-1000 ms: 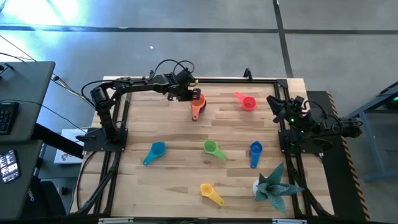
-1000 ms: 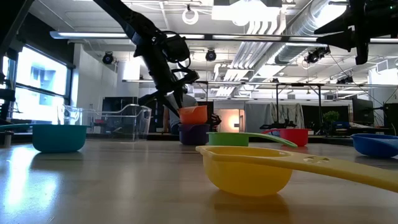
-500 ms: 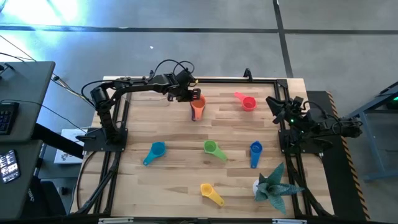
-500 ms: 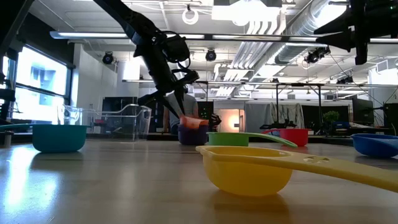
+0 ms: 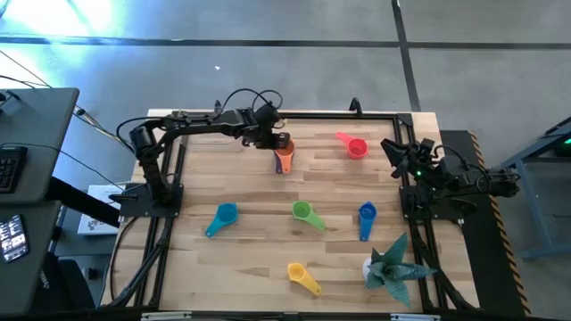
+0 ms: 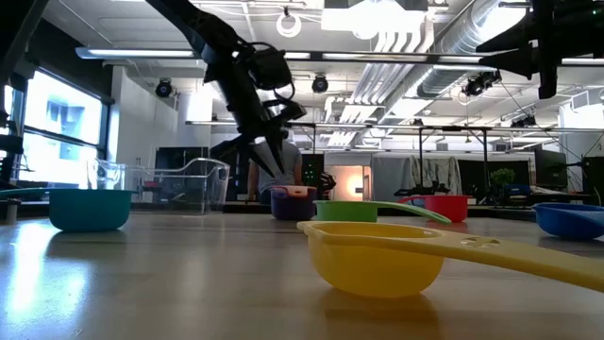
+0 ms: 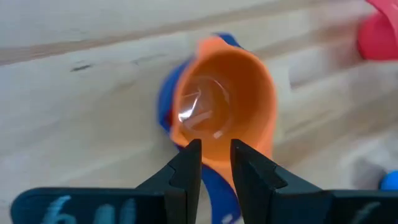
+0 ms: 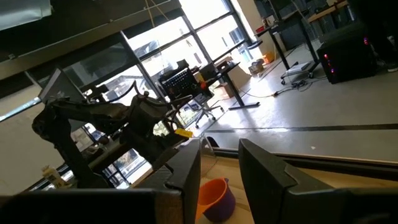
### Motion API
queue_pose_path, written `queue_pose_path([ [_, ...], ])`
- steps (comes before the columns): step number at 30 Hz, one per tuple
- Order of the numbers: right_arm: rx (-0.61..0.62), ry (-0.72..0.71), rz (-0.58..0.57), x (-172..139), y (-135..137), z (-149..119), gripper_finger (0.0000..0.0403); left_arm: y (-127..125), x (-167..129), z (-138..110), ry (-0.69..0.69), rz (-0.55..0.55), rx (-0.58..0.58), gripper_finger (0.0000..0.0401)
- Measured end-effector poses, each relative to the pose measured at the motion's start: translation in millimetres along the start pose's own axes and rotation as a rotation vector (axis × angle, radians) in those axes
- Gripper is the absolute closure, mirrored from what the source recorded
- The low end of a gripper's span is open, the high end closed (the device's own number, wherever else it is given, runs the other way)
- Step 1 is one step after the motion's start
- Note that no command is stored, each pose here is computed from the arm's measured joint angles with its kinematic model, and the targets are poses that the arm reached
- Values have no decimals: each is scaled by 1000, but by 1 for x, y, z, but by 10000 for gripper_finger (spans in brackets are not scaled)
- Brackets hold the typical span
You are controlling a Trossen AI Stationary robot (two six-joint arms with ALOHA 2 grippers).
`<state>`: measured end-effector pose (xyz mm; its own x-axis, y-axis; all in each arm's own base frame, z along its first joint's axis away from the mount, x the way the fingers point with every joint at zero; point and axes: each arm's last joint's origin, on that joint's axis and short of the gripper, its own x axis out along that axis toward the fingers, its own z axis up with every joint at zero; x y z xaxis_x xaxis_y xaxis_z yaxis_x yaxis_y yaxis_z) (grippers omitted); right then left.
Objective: Nest measuring cups in basket
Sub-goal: Stack the orange measuring cup on top of the purple measuring cup on the table
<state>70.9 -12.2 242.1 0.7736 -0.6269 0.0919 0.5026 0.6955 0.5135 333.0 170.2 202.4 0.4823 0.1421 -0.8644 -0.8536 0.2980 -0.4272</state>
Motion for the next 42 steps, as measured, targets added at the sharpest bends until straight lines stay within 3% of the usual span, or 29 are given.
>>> queue_pose_path([
  [6,-14,29,41,1,2,-1,302,-12,-13,-18,30,1,127,325],
  [12,-105,23,63,8,19,14,302,-14,-30,-34,76,52,231,325],
  [20,-224,84,-46,36,52,23,302,-14,-27,-43,127,90,341,325],
  [23,-217,106,-94,50,67,24,302,-14,-27,-43,112,99,352,325],
  [28,-178,197,-194,77,87,25,302,-11,-27,-42,112,138,390,325],
  [34,-65,441,-348,111,90,12,302,-11,-27,-42,117,134,476,325],
  [42,143,723,-405,161,85,-19,302,-15,-27,-47,132,116,672,325],
])
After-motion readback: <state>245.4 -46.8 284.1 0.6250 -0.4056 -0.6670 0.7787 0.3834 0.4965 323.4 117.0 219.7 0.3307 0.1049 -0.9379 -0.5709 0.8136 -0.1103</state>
